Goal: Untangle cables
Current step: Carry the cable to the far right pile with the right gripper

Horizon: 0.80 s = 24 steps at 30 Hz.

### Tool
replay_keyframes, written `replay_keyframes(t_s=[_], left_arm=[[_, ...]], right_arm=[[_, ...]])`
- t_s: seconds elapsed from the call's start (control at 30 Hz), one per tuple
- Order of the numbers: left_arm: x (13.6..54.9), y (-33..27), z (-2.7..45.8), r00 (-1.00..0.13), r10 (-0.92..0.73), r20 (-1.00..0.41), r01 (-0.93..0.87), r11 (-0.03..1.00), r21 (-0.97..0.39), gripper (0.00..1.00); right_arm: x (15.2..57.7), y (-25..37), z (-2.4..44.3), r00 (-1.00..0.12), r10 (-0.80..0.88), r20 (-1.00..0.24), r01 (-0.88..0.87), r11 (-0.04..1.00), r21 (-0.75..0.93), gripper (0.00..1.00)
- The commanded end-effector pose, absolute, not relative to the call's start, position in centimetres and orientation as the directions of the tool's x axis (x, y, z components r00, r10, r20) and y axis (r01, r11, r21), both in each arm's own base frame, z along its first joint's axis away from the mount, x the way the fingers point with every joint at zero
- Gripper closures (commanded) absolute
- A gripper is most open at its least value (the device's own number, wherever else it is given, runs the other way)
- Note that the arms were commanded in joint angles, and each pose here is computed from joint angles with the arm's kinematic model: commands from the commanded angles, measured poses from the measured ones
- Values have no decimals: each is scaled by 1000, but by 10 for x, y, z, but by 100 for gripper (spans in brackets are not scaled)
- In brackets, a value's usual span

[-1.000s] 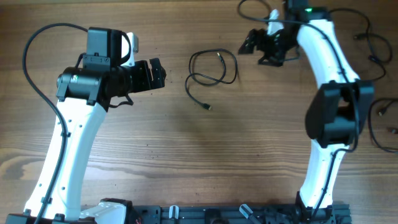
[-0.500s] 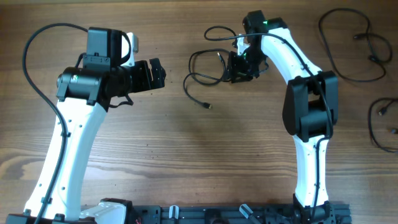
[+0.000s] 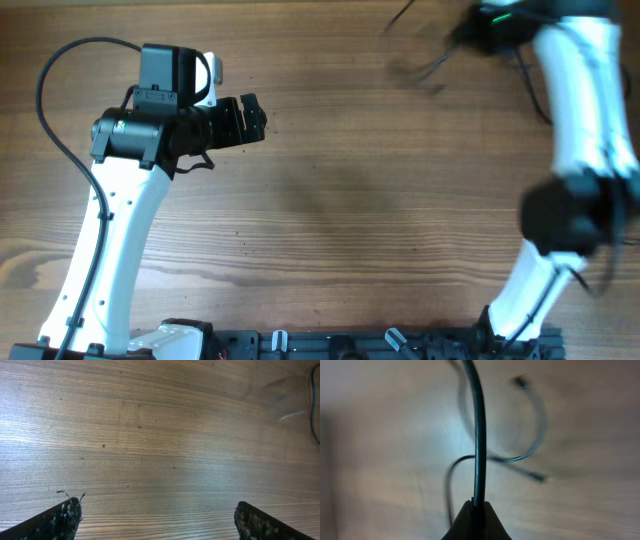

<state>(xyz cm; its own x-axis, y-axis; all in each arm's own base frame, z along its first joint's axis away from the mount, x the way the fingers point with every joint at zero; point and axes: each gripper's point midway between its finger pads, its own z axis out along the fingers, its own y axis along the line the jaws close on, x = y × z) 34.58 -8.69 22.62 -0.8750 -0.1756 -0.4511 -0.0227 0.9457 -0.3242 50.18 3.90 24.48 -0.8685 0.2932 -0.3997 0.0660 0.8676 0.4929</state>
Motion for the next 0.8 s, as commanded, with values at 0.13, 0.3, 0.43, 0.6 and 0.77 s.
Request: replay_keyframes(t_s=[0.13, 0.3, 0.43, 0.6, 0.77], left_arm=[[344, -86, 229, -870, -179, -459, -26, 947, -321, 0], [344, -86, 229, -870, -179, -459, -26, 947, -321, 0], [344, -86, 229, -870, -179, -459, -26, 947, -321, 0], [344, -86, 229, -870, -179, -459, -26, 947, -321, 0], [344, -86, 229, -870, -179, -459, -26, 947, -321, 0]], right_arm=[[458, -82, 314, -720, 460, -519, 253, 871, 421, 96], [449, -107, 267, -746, 517, -419, 356, 842, 405, 96], [451, -129, 225, -728, 555, -402, 450, 830, 329, 96], [457, -160, 197, -661, 627, -412, 518, 779, 353, 96], [455, -188, 180, -628, 648, -430, 576, 759, 302, 16]])
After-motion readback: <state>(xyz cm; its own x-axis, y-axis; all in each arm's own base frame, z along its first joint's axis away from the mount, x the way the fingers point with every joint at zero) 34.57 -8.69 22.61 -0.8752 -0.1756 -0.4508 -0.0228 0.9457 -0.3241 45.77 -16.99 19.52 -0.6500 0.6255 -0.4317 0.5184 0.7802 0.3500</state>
